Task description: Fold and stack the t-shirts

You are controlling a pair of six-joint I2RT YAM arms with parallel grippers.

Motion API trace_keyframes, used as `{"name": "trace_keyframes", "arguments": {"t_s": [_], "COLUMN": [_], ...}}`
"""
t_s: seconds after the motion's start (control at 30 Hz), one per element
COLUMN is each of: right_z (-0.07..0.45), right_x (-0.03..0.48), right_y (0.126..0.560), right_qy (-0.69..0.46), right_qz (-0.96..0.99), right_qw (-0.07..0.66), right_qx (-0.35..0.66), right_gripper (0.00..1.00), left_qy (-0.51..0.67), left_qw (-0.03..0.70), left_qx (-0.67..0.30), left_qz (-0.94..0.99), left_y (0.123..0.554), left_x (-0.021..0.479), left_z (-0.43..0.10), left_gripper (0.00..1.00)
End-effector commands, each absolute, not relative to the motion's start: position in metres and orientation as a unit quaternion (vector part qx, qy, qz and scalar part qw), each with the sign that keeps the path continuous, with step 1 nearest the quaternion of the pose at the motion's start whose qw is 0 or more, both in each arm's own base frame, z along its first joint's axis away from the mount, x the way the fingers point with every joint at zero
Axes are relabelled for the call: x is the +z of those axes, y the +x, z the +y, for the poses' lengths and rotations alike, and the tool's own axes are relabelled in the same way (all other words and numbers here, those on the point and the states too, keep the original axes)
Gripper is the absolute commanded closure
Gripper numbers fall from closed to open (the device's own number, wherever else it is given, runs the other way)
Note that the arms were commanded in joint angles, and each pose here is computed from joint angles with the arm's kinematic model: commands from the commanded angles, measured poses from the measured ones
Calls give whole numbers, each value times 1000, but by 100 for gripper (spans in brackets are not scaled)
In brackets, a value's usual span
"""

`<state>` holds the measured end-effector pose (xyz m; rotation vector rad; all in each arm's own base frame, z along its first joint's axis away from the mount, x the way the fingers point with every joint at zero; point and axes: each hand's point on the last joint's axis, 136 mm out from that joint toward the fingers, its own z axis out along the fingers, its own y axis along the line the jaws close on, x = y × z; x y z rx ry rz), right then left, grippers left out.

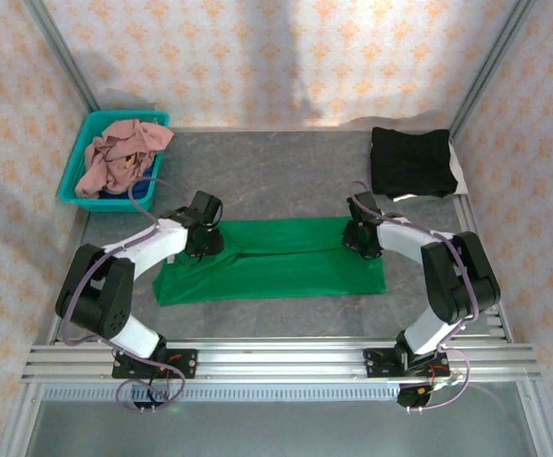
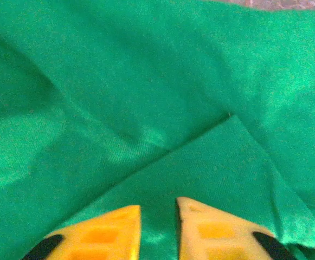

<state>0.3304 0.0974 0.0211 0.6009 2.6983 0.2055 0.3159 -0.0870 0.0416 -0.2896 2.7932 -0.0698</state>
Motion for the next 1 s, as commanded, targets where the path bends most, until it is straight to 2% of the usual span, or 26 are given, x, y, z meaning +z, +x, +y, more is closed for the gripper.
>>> {"name": "trace_keyframes", "arguments": {"t_s": [0.0,0.1,0.17,0.2,0.43,0.63,0.67,0.7,0.73,0.8,0.97], "right_z": [87,90,89,89,83,81,82,82,83,85,89], "right_x": [2,2,3,3,6,11,11,10,9,8,-1], "right_y": [318,316,316,316,317,317,318,318,319,320,319], "right_qy": [217,216,215,214,212,216,215,216,215,214,215], "right_qz": [962,961,961,962,962,960,960,960,960,961,961], "right_qw": [160,159,160,160,163,169,169,170,168,166,159], "right_qx": [51,61,60,58,49,53,55,56,57,62,72], "right_gripper": [72,72,72,72,73,73,73,73,73,73,73], "left_qy": [-100,-103,-108,-110,-100,-97,-100,-102,-104,-99,-95], "left_qw": [159,156,159,165,213,224,229,231,225,213,197], "left_qx": [6,-29,-21,-15,5,1,12,27,38,37,32], "left_qz": [982,982,981,980,972,970,968,967,968,971,975], "left_y": [323,322,319,318,301,278,280,283,288,302,341], "left_x": [34,27,29,34,74,81,82,82,81,76,62], "left_z": [-81,-94,-91,-88,-86,-85,-81,-76,-74,-80,-97], "left_gripper": [73,83,98,100,100,100,94,70,58,53,52]}}
